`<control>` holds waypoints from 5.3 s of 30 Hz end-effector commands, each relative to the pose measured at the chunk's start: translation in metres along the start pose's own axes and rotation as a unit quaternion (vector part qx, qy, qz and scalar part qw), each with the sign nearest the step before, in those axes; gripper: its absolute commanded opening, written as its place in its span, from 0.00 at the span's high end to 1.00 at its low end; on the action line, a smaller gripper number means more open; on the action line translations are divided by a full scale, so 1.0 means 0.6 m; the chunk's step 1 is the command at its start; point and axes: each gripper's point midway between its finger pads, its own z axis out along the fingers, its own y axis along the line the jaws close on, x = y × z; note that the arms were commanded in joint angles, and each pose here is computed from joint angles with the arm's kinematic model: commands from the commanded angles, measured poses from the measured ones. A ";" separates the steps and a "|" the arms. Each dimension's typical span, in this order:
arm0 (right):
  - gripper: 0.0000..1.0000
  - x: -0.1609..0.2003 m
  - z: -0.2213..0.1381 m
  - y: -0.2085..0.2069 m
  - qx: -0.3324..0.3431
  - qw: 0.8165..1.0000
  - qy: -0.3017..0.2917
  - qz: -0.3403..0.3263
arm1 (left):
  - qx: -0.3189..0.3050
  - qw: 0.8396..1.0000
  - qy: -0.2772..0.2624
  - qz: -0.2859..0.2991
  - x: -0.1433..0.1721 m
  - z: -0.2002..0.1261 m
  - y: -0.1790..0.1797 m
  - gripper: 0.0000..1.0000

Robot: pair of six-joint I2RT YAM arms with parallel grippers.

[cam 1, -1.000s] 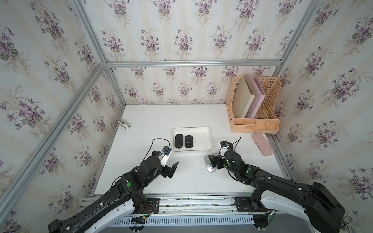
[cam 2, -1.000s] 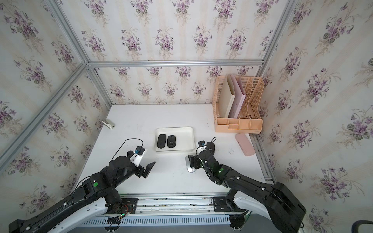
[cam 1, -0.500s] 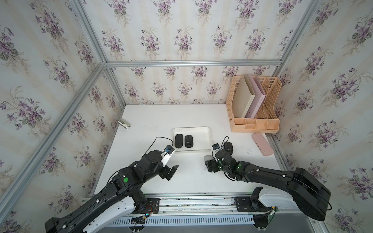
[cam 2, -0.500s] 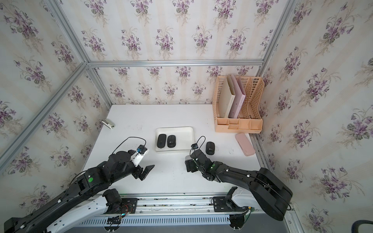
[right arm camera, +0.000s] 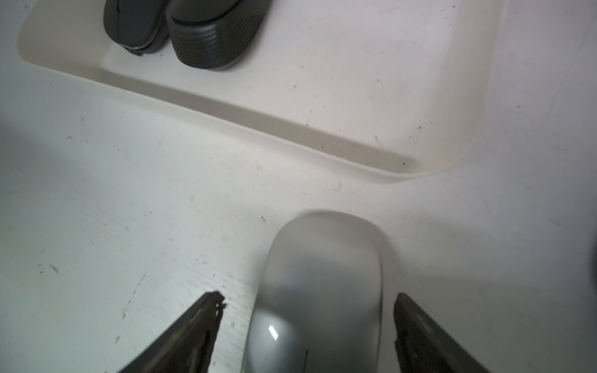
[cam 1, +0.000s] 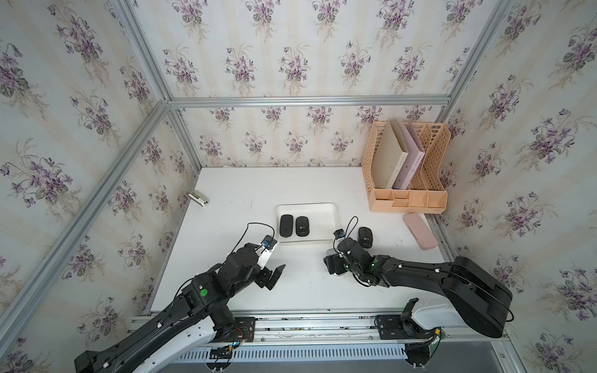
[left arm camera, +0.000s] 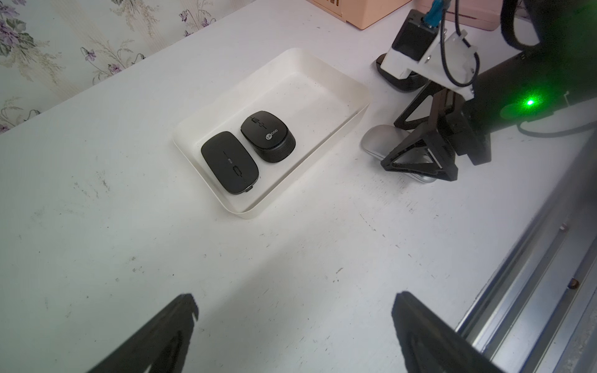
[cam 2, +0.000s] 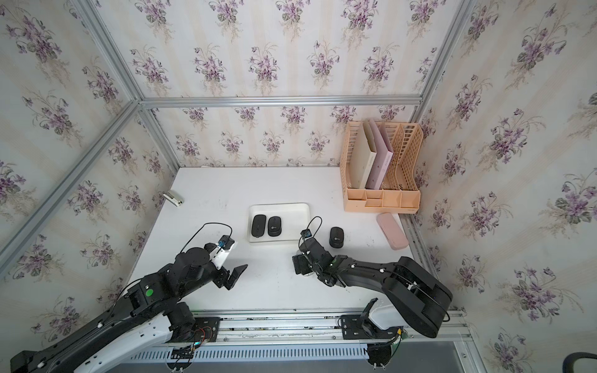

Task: Put the mouse in the storage box
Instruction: Pick up the mouse from the center of the board, then place the mouse in the storage box, then pick up the mouse from the center of the board.

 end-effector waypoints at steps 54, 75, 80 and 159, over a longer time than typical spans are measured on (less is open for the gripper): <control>0.50 -0.023 0.005 0.021 0.002 0.999 0.033 -0.021 | -0.007 1.000 -0.012 0.006 -0.057 -0.041 0.008 0.01; 0.50 -0.296 0.032 0.049 -0.006 0.999 -0.041 -0.005 | -0.014 1.000 -0.020 0.003 -0.061 -0.048 0.014 0.01; 0.50 -0.317 0.088 0.028 0.009 1.000 -0.024 0.013 | -0.019 1.000 -0.023 0.002 -0.062 -0.051 0.017 0.01; 0.16 -0.067 -0.029 -0.274 0.171 0.967 0.056 0.179 | 0.091 0.992 -0.075 0.032 -0.086 -0.064 -0.048 0.01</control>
